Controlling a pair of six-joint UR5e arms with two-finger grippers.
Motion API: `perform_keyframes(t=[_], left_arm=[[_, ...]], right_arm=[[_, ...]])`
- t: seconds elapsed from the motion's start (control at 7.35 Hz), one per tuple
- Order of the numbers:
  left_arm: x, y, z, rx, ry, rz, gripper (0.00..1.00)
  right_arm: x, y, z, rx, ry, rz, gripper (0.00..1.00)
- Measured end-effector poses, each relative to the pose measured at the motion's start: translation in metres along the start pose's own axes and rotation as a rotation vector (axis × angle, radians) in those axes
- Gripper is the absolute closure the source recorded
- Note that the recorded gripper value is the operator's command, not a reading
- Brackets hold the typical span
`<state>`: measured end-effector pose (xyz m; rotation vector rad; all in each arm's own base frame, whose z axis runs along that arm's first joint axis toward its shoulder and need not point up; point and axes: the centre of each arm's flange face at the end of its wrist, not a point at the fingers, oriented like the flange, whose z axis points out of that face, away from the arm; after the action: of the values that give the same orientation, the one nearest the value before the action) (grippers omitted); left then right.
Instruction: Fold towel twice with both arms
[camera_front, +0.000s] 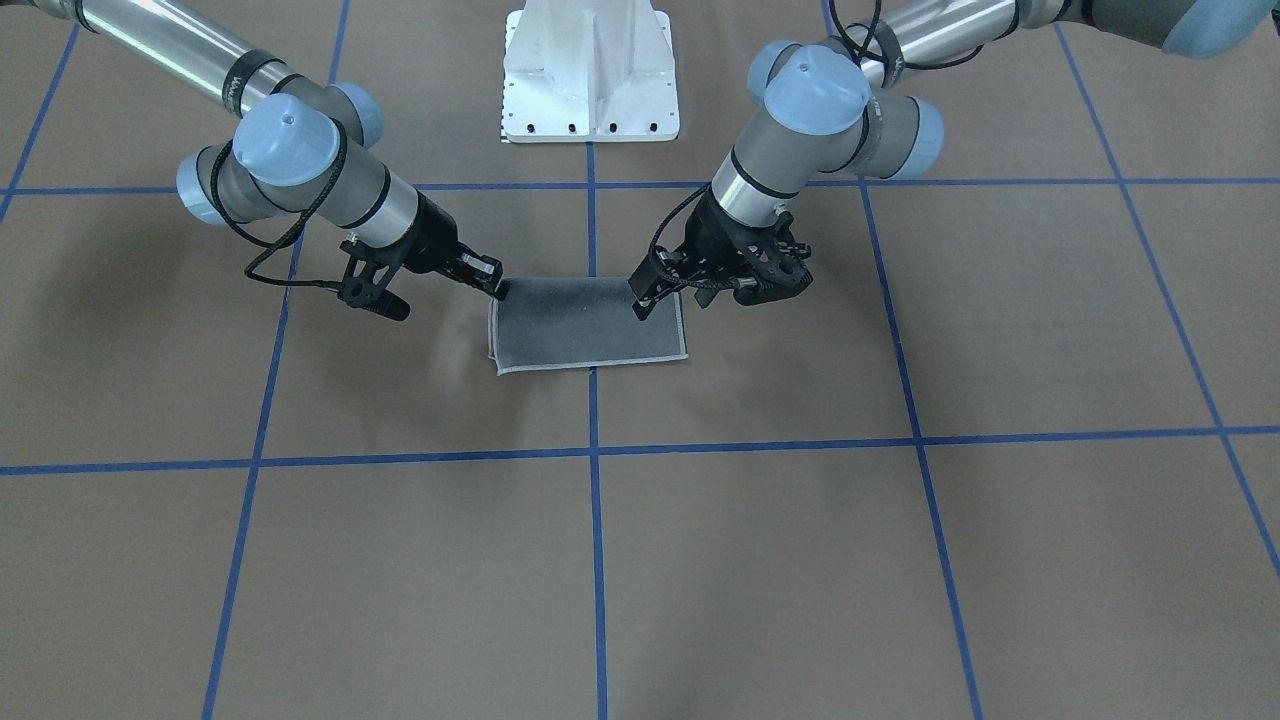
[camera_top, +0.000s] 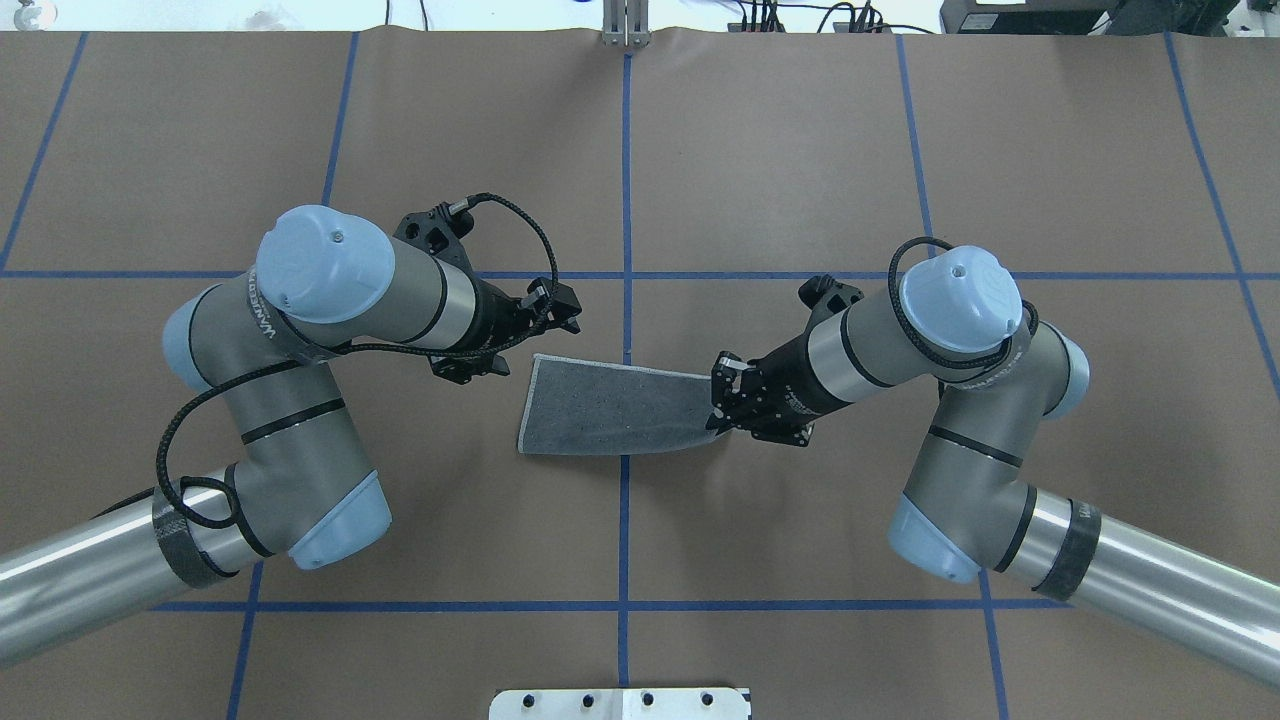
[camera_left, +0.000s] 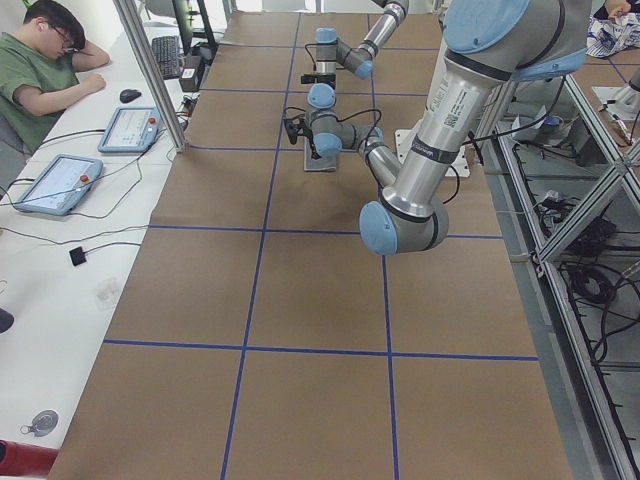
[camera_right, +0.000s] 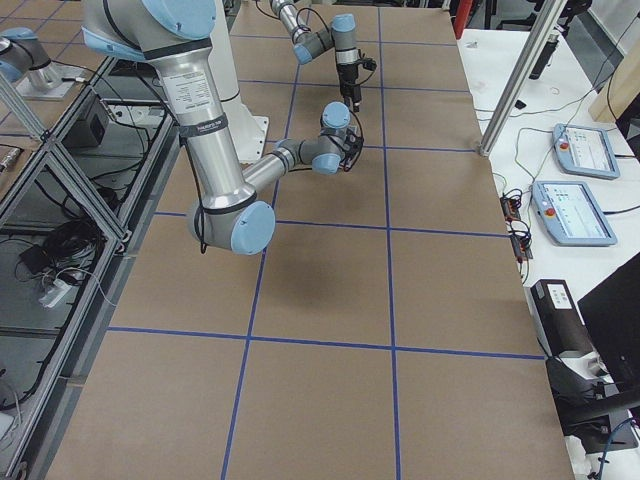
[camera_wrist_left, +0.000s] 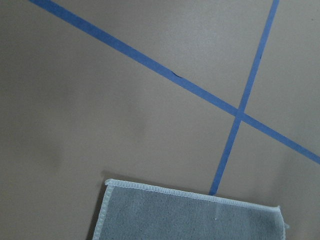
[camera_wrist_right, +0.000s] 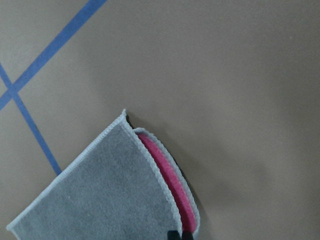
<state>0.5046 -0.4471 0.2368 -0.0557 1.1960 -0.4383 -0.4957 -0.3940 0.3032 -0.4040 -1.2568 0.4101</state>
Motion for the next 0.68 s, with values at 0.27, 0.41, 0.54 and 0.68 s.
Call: perform_keyframes(t=[0.27, 0.41, 0.54, 0.68], left_arm=[[0.000, -0.001, -0.001, 0.002, 0.001, 0.000, 0.02], [0.000, -0.004, -0.003, 0.005, 0.002, -0.001, 0.02], [0.000, -0.006, -0.004, 0.008, 0.003, -0.001, 0.02], [0.000, -0.007, -0.005, 0.010, 0.004, -0.002, 0.01]], right_arm=[[-0.003, 0.051, 0.022, -0.089, 0.013, 0.002, 1.00], [-0.006, 0.076, 0.035, -0.127, 0.017, -0.010, 1.00], [-0.010, 0.094, 0.044, -0.153, 0.018, -0.022, 1.00], [-0.013, 0.109, 0.051, -0.171, 0.018, -0.033, 1.00]])
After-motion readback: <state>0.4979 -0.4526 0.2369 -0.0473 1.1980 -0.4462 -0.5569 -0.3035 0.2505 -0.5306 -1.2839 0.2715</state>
